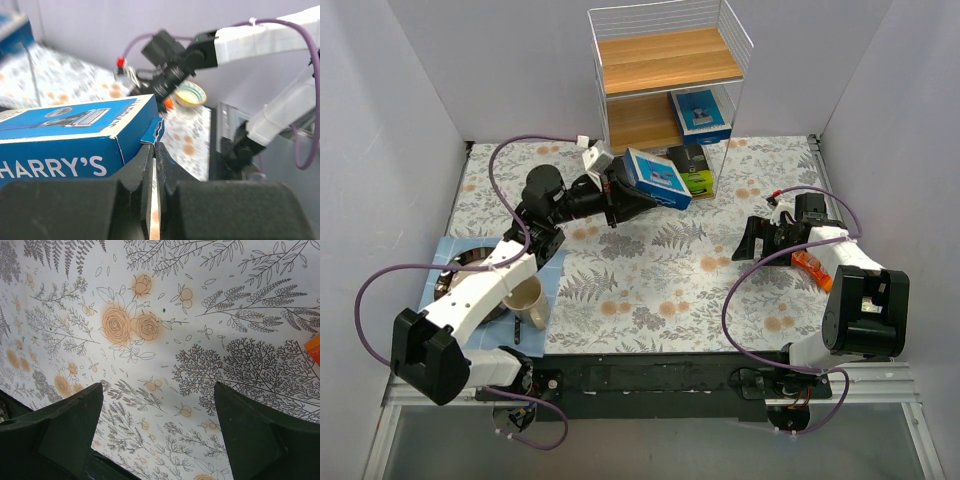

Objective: Place and organize the shaving razors onto the shelf

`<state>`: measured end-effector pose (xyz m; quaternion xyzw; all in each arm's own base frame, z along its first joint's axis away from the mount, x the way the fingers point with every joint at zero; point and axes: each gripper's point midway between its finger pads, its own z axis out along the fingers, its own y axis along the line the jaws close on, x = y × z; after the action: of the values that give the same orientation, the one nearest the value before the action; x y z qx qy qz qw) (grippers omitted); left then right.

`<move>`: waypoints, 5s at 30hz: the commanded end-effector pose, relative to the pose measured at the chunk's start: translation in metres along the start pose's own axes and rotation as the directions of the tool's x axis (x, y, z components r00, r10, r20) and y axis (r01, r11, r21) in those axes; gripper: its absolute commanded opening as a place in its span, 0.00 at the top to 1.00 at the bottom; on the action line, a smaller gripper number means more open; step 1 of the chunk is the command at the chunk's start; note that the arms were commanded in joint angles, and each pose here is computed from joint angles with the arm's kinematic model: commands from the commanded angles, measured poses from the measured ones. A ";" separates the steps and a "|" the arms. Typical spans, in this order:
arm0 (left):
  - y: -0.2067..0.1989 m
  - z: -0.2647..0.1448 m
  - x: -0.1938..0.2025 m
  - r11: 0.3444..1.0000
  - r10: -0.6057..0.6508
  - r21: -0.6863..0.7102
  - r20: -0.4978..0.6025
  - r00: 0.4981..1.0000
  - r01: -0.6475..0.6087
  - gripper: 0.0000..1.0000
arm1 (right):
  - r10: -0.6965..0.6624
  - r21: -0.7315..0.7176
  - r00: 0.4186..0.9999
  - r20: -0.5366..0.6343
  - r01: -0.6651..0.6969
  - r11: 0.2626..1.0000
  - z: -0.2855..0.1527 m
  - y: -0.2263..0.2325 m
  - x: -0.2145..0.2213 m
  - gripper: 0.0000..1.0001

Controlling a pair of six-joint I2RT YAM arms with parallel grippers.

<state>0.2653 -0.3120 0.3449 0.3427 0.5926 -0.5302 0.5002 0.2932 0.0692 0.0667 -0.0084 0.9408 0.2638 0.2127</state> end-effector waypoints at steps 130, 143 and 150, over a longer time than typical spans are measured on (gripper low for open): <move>0.098 -0.069 0.087 0.867 -0.248 -0.490 -0.262 0.933 0.093 0.26 | -0.510 0.122 0.832 -0.218 0.542 0.832 -0.048 -0.093 -0.063 0.07; 0.129 -0.094 0.112 0.814 -0.232 -0.578 -0.409 0.883 -0.053 0.26 | -0.549 0.118 0.693 -0.467 0.664 0.738 -0.041 -0.151 -0.021 0.09; 0.134 -0.093 0.119 0.824 -0.222 -0.561 -0.444 0.868 -0.076 0.27 | -0.605 0.073 0.679 -0.415 0.688 0.722 -0.065 -0.157 -0.027 0.07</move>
<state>0.3345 -0.2115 0.1727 0.2632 0.8512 -0.2561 0.3749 0.3125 -0.0856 0.0304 -0.3308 0.9370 0.0551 0.0978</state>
